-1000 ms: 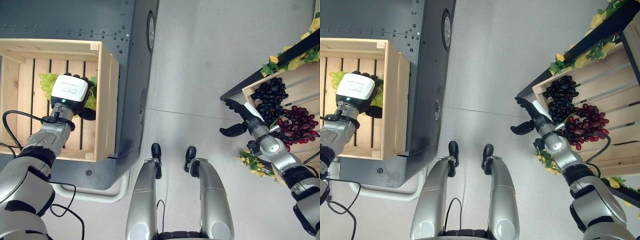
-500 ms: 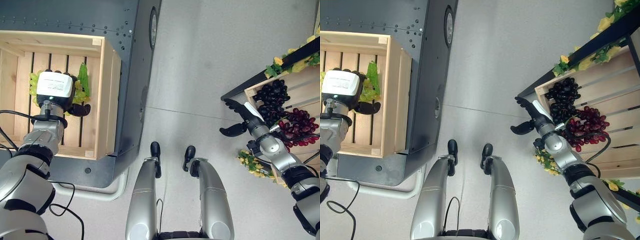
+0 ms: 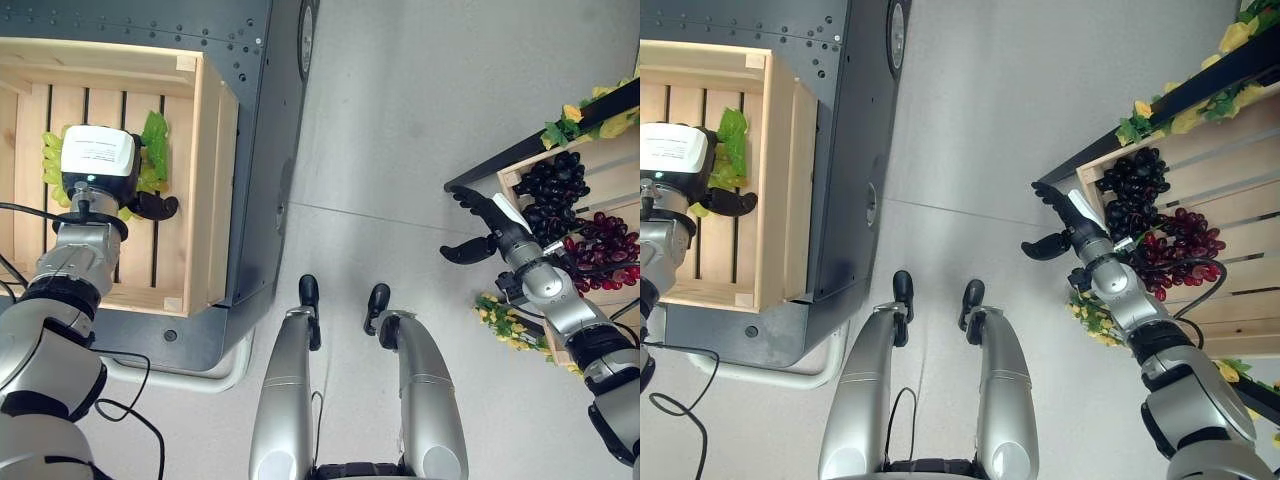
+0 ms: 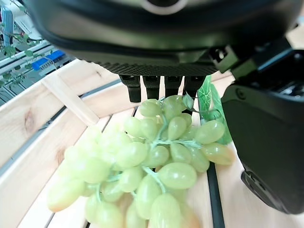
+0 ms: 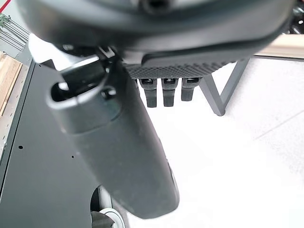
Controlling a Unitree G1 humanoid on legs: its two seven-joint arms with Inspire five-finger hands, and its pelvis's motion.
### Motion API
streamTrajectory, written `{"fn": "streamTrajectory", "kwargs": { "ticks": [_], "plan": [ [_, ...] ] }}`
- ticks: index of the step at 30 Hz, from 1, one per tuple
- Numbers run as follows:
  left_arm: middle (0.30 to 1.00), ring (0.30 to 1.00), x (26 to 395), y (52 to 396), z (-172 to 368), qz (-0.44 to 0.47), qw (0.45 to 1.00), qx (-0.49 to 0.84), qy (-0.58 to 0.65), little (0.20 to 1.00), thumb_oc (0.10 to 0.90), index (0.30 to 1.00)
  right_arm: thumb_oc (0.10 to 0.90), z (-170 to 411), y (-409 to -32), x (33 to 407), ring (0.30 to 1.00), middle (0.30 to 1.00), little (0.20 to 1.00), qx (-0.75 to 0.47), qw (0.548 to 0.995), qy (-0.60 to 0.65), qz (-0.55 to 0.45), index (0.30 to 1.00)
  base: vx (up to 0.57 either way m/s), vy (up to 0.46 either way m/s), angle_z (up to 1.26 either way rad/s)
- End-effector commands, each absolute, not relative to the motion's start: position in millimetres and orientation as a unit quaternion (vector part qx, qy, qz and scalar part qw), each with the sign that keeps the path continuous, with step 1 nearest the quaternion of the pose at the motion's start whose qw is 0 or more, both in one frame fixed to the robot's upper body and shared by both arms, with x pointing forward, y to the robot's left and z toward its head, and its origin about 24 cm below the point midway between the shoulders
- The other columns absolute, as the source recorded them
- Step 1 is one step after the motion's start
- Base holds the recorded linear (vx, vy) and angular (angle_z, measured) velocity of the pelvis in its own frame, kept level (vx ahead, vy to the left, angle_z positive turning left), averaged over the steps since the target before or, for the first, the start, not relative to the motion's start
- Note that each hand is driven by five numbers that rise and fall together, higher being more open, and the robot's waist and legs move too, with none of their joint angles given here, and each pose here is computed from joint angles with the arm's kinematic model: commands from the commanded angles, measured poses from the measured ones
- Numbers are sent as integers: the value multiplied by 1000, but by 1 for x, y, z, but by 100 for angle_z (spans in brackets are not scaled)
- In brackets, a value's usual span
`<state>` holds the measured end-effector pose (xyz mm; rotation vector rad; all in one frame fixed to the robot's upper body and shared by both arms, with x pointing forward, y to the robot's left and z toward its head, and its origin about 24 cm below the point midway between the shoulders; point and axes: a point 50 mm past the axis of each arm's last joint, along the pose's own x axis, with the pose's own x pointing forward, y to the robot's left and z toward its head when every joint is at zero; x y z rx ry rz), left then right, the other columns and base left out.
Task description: Pick up the fruits from the basket on one side to the basket on the other side
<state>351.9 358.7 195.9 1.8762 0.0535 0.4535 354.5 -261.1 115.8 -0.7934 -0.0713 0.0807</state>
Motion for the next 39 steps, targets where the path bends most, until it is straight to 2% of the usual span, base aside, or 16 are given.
{"fn": "streamTrajectory", "kwargs": {
  "ticks": [1,15,17,20,21,23,25,26,34,39],
  "plan": [
    [300,300,341,382,214,247,572,780,65,300,400,300,800,155,-272,352,900,900,900,-371,921,-115,23,900,0,0,0],
    [300,300,335,386,211,265,577,772,31,300,400,300,800,150,-272,348,900,900,900,-364,923,-120,24,900,4,0,0],
    [300,300,334,387,211,274,586,762,23,300,400,300,800,150,-272,348,900,900,900,-363,924,-119,23,900,0,0,0],
    [300,300,332,383,213,310,651,692,-28,300,400,300,800,147,-272,347,900,900,900,-362,925,-116,20,900,0,0,0],
    [300,300,332,384,213,310,651,692,-28,300,400,300,800,147,-272,347,900,900,900,-362,925,-116,20,900,0,0,0],
    [300,300,333,375,221,328,687,643,-89,300,400,300,800,142,-269,346,900,900,900,-359,926,-113,21,900,7,-6,2],
    [300,300,333,369,229,338,684,632,-135,300,400,300,800,143,-268,346,900,900,900,-357,926,-117,20,900,-21,-15,7],
    [900,900,336,360,227,306,696,629,-160,900,800,900,800,137,-267,344,900,900,900,-355,928,-110,22,900,4,-18,11],
    [900,900,328,341,237,277,640,658,-285,900,800,900,800,127,-271,337,900,900,900,-360,927,-98,23,900,6,2,2],
    [900,900,317,344,232,284,608,664,-328,900,800,900,800,121,-277,330,900,900,900,-363,928,-88,18,900,19,7,-3]
  ]
}}
